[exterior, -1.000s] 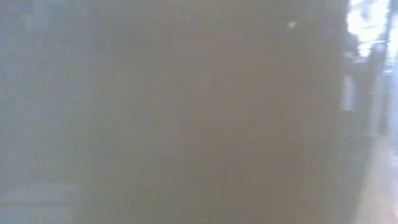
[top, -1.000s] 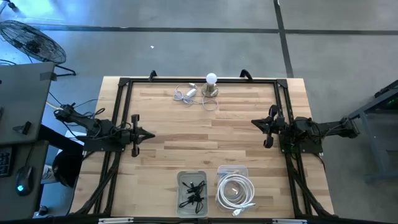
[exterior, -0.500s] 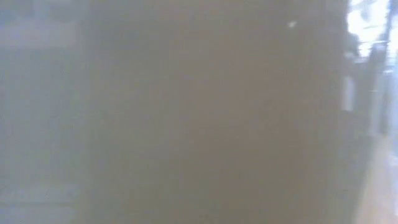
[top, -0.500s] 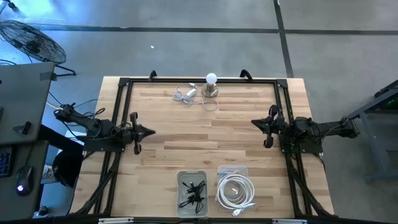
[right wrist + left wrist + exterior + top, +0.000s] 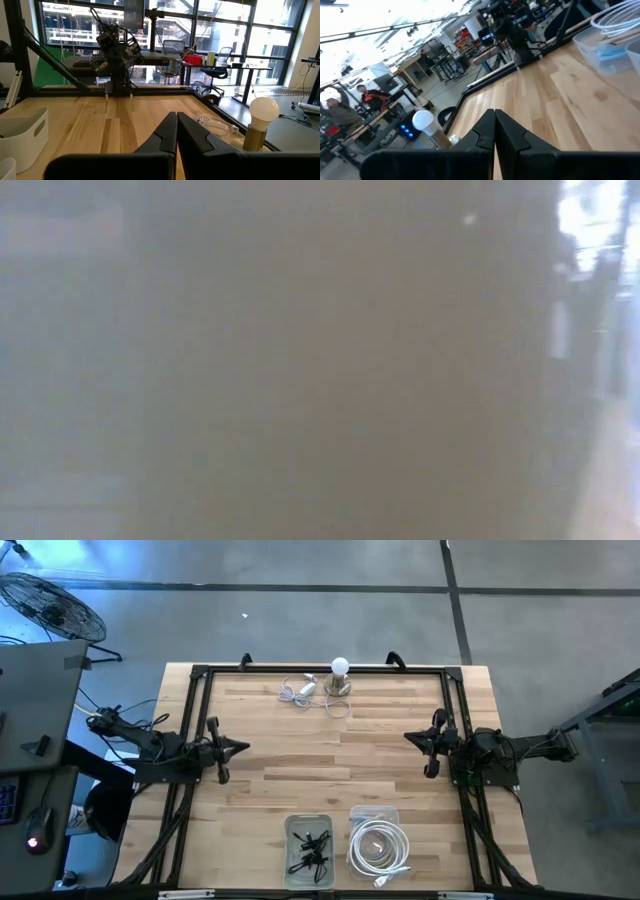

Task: Pick & Place USB Port
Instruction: Return to Home Position

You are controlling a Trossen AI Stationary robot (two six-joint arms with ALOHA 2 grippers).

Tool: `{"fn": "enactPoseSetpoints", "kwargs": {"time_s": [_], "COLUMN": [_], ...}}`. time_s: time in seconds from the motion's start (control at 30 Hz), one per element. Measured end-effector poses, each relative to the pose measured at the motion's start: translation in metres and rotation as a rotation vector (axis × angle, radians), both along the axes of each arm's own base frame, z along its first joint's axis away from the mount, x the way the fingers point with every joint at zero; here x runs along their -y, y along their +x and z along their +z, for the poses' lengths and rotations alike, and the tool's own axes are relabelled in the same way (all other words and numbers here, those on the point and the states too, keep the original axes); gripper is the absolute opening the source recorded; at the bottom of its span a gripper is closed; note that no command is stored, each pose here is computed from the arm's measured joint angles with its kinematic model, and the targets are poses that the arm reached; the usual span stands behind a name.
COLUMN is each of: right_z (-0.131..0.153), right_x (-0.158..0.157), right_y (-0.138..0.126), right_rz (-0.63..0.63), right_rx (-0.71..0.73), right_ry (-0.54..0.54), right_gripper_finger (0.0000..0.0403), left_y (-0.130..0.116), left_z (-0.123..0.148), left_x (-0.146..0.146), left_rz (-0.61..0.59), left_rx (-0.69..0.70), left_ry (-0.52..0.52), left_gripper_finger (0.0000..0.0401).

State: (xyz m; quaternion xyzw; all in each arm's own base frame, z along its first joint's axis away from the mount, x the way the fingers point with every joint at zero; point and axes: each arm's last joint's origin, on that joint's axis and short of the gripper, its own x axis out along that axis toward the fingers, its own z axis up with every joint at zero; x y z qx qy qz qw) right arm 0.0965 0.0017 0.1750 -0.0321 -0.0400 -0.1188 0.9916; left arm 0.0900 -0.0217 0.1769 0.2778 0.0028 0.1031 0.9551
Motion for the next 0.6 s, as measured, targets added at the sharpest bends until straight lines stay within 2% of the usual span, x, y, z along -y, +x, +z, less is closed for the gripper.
{"fn": "enactPoseSetpoints", "kwargs": {"time_s": [0.13, 0.27, 0.37, 0.6], "right_z": [0.0000, 0.0000, 0.0000, 0.0001], "right_x": [0.0000, 0.0000, 0.0000, 0.0000], "right_y": [0.0000, 0.0000, 0.0000, 0.0000], "right_rz": [0.000, 0.000, 0.000, 0.000], "right_rx": [0.000, 0.000, 0.000, 0.000], "right_ry": [0.000, 0.000, 0.000, 0.000], "right_gripper_finger": [0.0003, 0.0005, 0.0002, 0.0004], "left_y": [0.0000, 0.0003, 0.0004, 0.0000], "left_z": [-0.0007, -0.0012, -0.0014, -0.0011], "left_x": [0.0011, 0.0047, 0.0061, 0.0059], "left_rz": [-0.040, -0.166, -0.215, -0.211], "left_rx": [-0.016, -0.025, -0.025, -0.020], "left_ry": [0.009, 0.016, 0.020, 0.020], "left_gripper_finger": [0.0001, 0.0001, 0.0001, 0.0001]}}
